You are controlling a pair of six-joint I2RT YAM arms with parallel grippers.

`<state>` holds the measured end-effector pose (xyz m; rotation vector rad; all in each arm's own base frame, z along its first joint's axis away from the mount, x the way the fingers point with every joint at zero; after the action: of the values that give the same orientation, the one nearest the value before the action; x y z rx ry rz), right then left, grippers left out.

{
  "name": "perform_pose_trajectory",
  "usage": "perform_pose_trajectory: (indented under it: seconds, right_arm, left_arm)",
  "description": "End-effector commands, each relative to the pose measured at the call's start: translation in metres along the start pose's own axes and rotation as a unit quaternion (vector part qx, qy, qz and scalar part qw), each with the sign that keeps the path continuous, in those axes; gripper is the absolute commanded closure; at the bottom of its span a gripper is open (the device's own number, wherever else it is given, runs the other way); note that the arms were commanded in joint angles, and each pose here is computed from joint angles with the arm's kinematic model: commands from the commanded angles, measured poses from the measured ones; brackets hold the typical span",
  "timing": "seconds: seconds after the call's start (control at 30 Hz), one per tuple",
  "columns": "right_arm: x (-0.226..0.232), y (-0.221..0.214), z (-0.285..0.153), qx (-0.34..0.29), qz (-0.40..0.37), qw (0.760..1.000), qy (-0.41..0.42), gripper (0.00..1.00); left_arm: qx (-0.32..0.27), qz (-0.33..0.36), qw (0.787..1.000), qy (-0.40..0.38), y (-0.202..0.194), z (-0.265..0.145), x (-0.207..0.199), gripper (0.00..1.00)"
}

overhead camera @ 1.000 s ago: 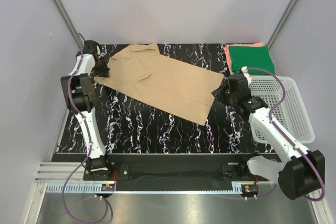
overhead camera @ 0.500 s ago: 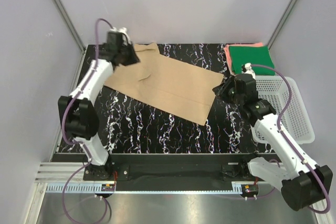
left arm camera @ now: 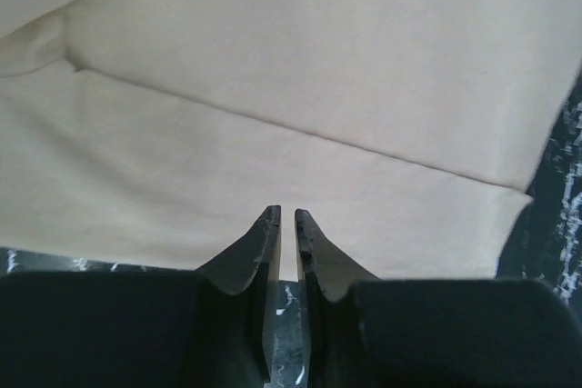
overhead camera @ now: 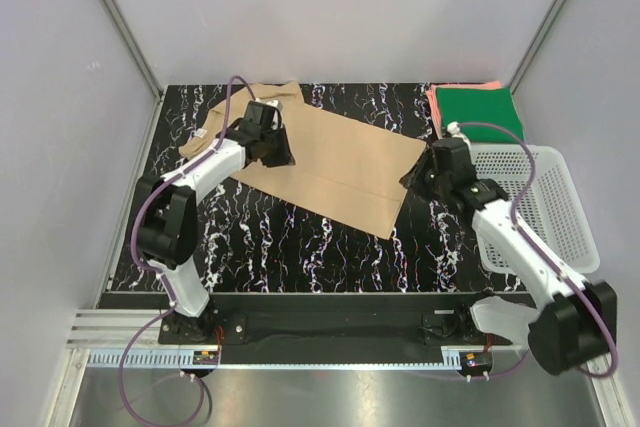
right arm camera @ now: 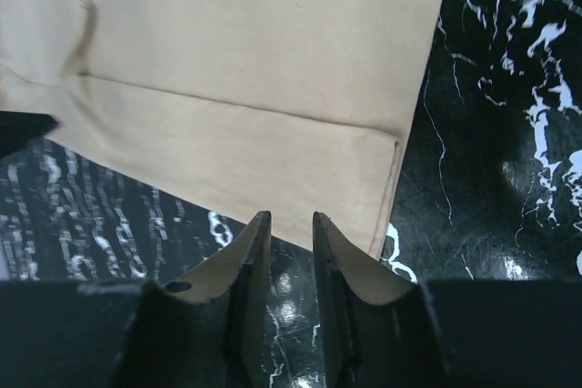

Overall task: Fold and stack the t-shirts
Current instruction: Fold the tshirt

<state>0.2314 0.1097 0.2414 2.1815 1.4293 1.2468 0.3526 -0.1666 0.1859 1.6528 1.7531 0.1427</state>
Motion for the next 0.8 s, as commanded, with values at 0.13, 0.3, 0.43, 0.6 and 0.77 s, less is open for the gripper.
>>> perform_pose_trajectory:
  seconds: [0.13,0.3,0.43,0.6,0.77]
  right_arm:
    - [0.022,-0.024,0.06,0.085,-0.023,0.996,-0.022,0.7]
    - [0.043,-0.056,0.101,0.143,-0.048,0.988,-0.029,0.71]
    - [0.045,-0.069,0.136,0.172,-0.066,0.981,-0.053,0.73]
    - [0.032,-0.08,0.148,0.197,-0.085,0.973,-0.089,0.72]
    - [0.014,-0.09,0.139,0.208,-0.096,0.966,-0.117,0.73]
  left_arm:
    - [-0.101,-0.059,0.989,0.088,0.065,-0.026,0.083,0.91]
    - [-0.072,-0.086,0.978,0.177,0.088,-0.011,0.154,1.0]
    - [-0.025,-0.106,0.977,0.181,0.087,0.01,0.176,1.0]
    - [0.022,-0.104,0.97,0.218,0.079,0.024,0.188,1.0]
    - [0.056,-0.096,0.954,0.277,0.061,0.021,0.2,1.0]
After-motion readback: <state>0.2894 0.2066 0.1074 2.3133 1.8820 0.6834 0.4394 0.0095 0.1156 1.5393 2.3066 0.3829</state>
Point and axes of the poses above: each gripper's point midway between its finger pads, its own z axis out along the fingers, its own x axis along the line the jaws close on, y = z × x, the point moved 10 cm from there along -z, back along the fingers
